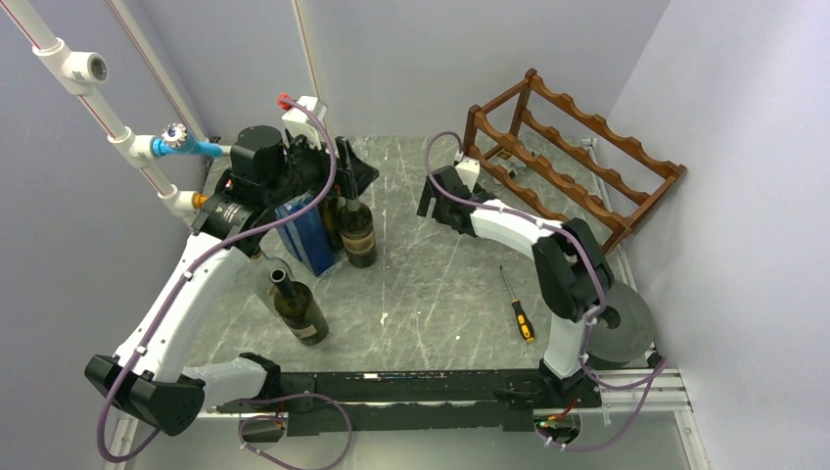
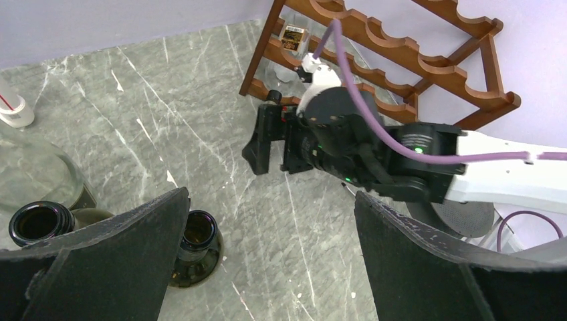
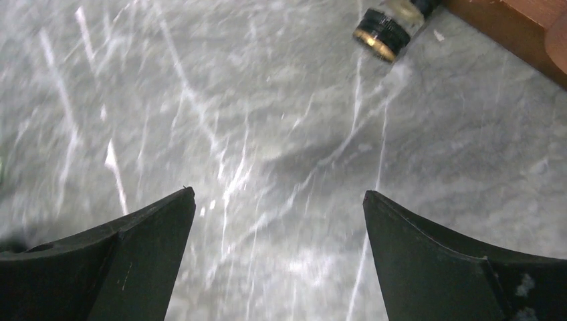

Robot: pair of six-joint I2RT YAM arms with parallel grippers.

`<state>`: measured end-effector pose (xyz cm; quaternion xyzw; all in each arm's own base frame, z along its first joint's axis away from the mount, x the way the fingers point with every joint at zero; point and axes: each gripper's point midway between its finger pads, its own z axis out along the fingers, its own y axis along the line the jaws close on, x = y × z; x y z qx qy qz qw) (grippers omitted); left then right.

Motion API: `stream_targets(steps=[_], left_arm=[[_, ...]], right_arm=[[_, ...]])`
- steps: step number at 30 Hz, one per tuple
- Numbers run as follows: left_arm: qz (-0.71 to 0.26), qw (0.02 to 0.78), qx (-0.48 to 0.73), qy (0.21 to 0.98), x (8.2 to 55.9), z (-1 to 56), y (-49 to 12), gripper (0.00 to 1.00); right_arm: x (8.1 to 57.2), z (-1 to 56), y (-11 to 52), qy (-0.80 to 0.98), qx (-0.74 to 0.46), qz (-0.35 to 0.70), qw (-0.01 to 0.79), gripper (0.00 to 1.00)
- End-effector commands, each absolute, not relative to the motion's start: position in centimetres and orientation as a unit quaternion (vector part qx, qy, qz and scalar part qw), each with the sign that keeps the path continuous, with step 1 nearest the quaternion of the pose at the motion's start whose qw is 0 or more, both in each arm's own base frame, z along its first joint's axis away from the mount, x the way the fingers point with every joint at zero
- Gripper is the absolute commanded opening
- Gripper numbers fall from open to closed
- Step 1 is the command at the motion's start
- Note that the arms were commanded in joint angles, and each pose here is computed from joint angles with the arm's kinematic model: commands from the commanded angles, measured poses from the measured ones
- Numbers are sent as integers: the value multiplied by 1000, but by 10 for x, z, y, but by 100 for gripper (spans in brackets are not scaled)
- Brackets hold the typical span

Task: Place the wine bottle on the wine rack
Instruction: Adjust the wine bottle in the wine rack.

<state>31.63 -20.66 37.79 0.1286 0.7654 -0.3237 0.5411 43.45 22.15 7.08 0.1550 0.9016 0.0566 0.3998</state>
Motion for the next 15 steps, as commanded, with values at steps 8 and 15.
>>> stream_targets(steps=[8,15], left_arm=[[-327,567,133,744,319,399,-207,99],[-319,569,138,745,319,396,-208,99]], right_arm=[[397,234,183,847,-52,24,528,99],[410,306,84,832,-31,-104,543,99]])
